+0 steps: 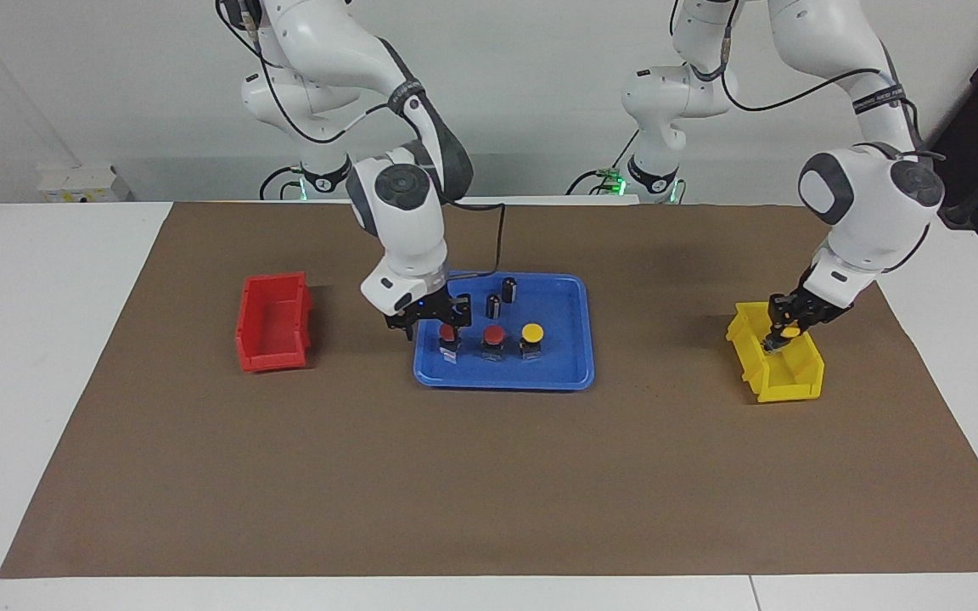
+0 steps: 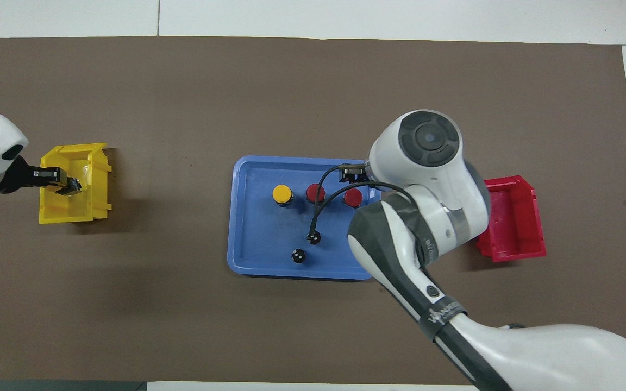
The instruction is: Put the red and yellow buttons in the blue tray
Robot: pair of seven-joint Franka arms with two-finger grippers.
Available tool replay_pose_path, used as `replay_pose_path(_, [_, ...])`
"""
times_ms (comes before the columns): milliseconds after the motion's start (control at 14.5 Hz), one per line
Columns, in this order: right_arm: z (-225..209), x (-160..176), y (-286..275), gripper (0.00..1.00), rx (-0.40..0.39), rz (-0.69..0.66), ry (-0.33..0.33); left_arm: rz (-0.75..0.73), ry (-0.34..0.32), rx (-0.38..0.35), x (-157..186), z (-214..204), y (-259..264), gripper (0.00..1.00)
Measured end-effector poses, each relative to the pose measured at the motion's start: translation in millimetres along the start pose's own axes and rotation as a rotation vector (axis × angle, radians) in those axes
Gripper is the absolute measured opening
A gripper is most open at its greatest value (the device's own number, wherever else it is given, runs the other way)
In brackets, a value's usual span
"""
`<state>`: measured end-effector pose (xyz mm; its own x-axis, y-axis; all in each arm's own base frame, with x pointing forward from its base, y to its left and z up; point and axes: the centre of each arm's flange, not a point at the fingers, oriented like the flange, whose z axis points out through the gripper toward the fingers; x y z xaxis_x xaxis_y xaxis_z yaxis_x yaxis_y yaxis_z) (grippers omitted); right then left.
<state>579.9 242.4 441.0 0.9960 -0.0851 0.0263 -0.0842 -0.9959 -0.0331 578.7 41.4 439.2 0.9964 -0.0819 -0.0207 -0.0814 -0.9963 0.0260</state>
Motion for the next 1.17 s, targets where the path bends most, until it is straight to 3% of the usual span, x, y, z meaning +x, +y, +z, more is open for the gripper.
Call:
replay_pose_path(206, [-92,19,57,1.00,-0.017,0.038,-0.019,-0.060,-0.023,0.009,25,-61,76,0.41])
replay_pose_path(413, [-136,21,126,1.00,-0.030,0.030,-0.047,-0.093,-0.014,0.014,20,-35,222,0.41])
replay_pose_path(550, [-157,15,177,1.00,-0.037,0.020,-0.078,-0.066,-0.006,-0.006,1,-11,291,0.41])
replay_pose_path(963, [-188,-6,302,1.00,-0.032,-0.010,-0.097,-0.045,0.020,-0.038,-37,37,365,0.41])
replay_pose_path(1169, [-176,-4,319,1.00,-0.030,-0.014,-0.076,-0.041,0.032,-0.044,-53,61,385,0.41])
